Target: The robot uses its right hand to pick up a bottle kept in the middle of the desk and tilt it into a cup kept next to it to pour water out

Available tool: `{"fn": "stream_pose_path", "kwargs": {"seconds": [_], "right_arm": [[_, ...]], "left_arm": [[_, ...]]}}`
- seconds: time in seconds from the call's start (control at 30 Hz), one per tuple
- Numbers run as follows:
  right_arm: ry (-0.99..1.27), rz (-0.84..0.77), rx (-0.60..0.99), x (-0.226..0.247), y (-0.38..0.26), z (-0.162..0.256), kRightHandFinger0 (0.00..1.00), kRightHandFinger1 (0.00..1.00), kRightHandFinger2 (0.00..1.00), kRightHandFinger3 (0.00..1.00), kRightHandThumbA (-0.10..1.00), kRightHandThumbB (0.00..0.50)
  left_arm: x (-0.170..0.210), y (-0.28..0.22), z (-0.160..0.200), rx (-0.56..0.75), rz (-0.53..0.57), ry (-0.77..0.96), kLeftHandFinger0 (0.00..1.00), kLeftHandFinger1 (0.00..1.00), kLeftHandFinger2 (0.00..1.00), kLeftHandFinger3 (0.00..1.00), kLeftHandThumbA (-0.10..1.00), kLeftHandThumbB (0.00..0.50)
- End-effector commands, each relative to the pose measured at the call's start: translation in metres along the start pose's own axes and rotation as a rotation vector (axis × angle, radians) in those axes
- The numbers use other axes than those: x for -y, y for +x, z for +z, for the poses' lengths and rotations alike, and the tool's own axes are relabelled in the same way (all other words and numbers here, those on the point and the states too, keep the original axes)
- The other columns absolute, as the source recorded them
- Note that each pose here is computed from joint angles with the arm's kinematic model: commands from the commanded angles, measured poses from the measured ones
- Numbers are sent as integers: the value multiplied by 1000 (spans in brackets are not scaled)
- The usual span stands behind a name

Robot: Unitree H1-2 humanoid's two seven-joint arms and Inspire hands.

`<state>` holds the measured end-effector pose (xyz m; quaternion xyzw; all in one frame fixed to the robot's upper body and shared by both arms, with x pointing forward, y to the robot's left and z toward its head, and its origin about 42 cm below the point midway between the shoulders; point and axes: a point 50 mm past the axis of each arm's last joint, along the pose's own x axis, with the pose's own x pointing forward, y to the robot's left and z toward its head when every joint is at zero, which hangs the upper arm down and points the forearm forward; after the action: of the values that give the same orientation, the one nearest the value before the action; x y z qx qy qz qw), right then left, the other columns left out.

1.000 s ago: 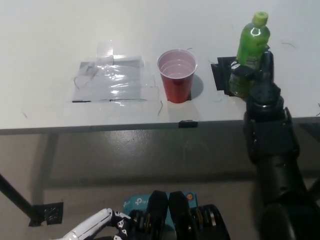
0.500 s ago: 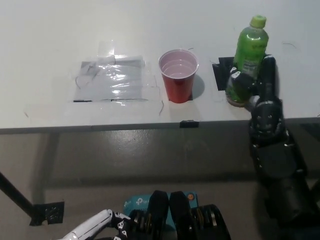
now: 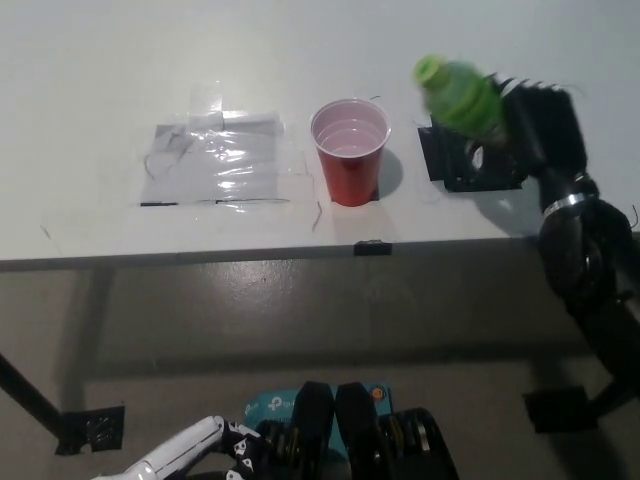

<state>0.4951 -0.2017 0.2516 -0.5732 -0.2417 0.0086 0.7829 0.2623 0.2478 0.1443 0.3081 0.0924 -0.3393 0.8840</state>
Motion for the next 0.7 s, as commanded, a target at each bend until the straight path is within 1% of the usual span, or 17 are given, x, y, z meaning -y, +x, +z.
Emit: {"fn": "stream_pose_path", "kwargs": {"seconds": [0.0, 0.03, 0.07, 0.1, 0.13, 0.2, 0.27, 0.3, 0.37, 0.4, 0.43, 0.47, 0.5, 0.53, 0.57, 0.6, 0.67], "right_arm": [[-209, -90, 247, 46, 35, 29, 0, 87, 83, 464, 7, 115], [-238, -70, 249, 45, 38, 32, 0, 96, 94, 460, 47, 104], [-239, -70, 249, 45, 37, 32, 0, 113, 113, 462, 52, 103], [-241, -58, 249, 45, 40, 36, 0, 86, 84, 455, 31, 103], [-242, -50, 246, 45, 43, 41, 0, 75, 72, 456, 36, 104], [-241, -49, 243, 44, 44, 43, 0, 61, 52, 451, 42, 119], [-246, -46, 238, 42, 45, 45, 0, 36, 23, 445, 24, 135], [-246, -40, 236, 42, 47, 47, 0, 31, 17, 447, 14, 135], [-248, -13, 217, 41, 49, 48, 0, 40, 22, 467, 16, 132], [-259, -9, 206, 43, 50, 48, 0, 23, 4, 458, 12, 137], [-262, 1, 196, 43, 52, 47, 0, 30, 10, 453, 2, 150], [-279, 11, 183, 45, 54, 46, 0, 41, 21, 469, -2, 135], [-279, 11, 183, 45, 54, 46, 0, 51, 29, 467, -2, 135], [-299, 30, 140, 49, 58, 43, 0, 88, 62, 507, 59, 134], [-303, 23, 132, 51, 60, 40, 0, 72, 54, 499, 45, 141], [-301, 14, 125, 52, 61, 37, 0, 90, 82, 474, 17, 142], [-331, 13, 113, 57, 64, 28, 0, 87, 75, 453, -12, 147]], "left_arm": [[-11, -4, 2, -1, 5, 19, 843, 742, 769, 944, 959, 389], [-11, -4, 1, -2, 3, 29, 838, 744, 775, 953, 980, 393], [-11, -4, 1, -3, 2, 29, 837, 745, 778, 957, 980, 386], [-11, -4, 1, -5, 3, 36, 836, 745, 777, 960, 984, 392], [-11, -5, 1, -4, 4, 33, 840, 743, 769, 955, 984, 391], [-11, -4, 1, -4, 3, 21, 846, 746, 767, 947, 962, 394], [-10, -3, 0, -3, -3, 25, 861, 747, 765, 950, 967, 388], [-10, -3, 0, -9, 1, 27, 886, 751, 763, 956, 971, 397], [-11, -4, 1, -10, -4, 27, 891, 756, 767, 962, 973, 393], [-11, -4, 3, -8, -4, 29, 889, 757, 768, 964, 968, 388], [-11, -4, 4, -2, -5, 33, 882, 758, 770, 964, 961, 372], [-11, -4, 3, -2, -5, 34, 882, 758, 770, 965, 971, 379], [-11, -4, 3, -3, -5, 34, 883, 758, 770, 965, 973, 379], [-12, -4, 3, -2, -6, 27, 881, 758, 770, 961, 966, 383], [-12, -4, 3, -1, -8, 31, 878, 757, 768, 958, 971, 386], [-12, -3, 3, -2, -9, 29, 878, 758, 770, 961, 971, 387], [-12, -3, 3, -9, -9, 30, 902, 774, 786, 982, 964, 377]]}}
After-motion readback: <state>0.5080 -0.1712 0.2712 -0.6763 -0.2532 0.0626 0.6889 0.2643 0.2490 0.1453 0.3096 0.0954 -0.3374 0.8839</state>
